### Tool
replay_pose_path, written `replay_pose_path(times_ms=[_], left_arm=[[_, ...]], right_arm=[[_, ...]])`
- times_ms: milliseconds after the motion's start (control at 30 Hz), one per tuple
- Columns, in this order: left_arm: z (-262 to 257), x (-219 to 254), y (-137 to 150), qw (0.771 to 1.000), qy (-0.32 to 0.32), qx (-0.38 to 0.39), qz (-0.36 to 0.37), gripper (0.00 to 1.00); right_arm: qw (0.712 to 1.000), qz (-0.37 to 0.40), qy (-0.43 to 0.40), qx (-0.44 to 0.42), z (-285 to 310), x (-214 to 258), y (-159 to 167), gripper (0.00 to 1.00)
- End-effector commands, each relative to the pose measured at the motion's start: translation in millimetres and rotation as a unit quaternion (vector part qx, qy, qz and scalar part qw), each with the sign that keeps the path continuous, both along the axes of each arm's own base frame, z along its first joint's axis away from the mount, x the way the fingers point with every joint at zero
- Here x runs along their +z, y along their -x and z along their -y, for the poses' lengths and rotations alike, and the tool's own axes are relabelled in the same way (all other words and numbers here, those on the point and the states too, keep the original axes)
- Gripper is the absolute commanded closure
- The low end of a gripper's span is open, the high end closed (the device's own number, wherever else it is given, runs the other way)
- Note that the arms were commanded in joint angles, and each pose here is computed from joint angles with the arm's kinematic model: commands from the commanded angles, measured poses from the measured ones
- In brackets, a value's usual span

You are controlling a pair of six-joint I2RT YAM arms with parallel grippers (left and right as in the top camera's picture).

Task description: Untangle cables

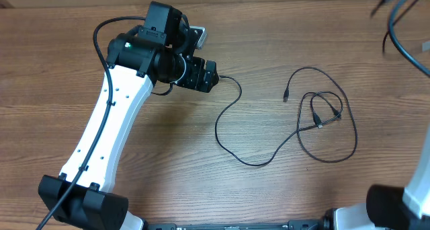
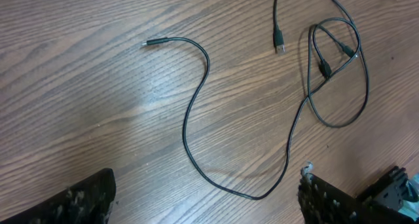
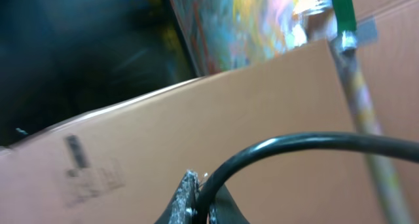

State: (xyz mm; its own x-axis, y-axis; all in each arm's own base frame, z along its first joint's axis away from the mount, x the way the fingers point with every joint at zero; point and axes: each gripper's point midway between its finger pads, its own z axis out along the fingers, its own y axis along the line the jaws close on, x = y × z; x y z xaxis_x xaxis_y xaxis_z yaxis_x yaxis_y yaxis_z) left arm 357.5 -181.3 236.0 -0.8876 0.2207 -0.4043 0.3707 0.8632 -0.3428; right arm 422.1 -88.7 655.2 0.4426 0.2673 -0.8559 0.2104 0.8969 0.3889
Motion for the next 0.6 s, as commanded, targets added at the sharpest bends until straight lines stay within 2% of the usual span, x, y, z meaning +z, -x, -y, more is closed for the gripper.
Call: replay_pose_path(times_ms=[0,167,367,467,567], left_arm=[[5.6,5.1,1.2,1.0,0.012,0.002,-0.002,0.12],[3.0,5.3,-8.0,1.0,0.001,0.004,0.021,0.11],[5.0,2.0,-15.2,0.999,0.003,0.006,0.033,0.14],[3.3,-3.2,-11.9,1.0,-0.005,-0.003,0.028,0.14],[-2.4,-6.7,-13.0,0.999,-0.021,0.006,0.027,0.14]], right_arm=[[0.979,-0.062,0.148,-0.128,22.8,-8.8,-21.0,0.96],[0.944,-0.094,0.226,-0.222,59.3,-14.9,-34.7,0.96],[0.927,-0.035,0.272,-0.257,134.3,-10.5,-40.9,0.96],[0.904,0.004,0.318,-0.285,164.1,-6.9,-37.2,0.96],[0.888,0.013,0.369,-0.275,184.7,-19.7,-46.7,0.96]])
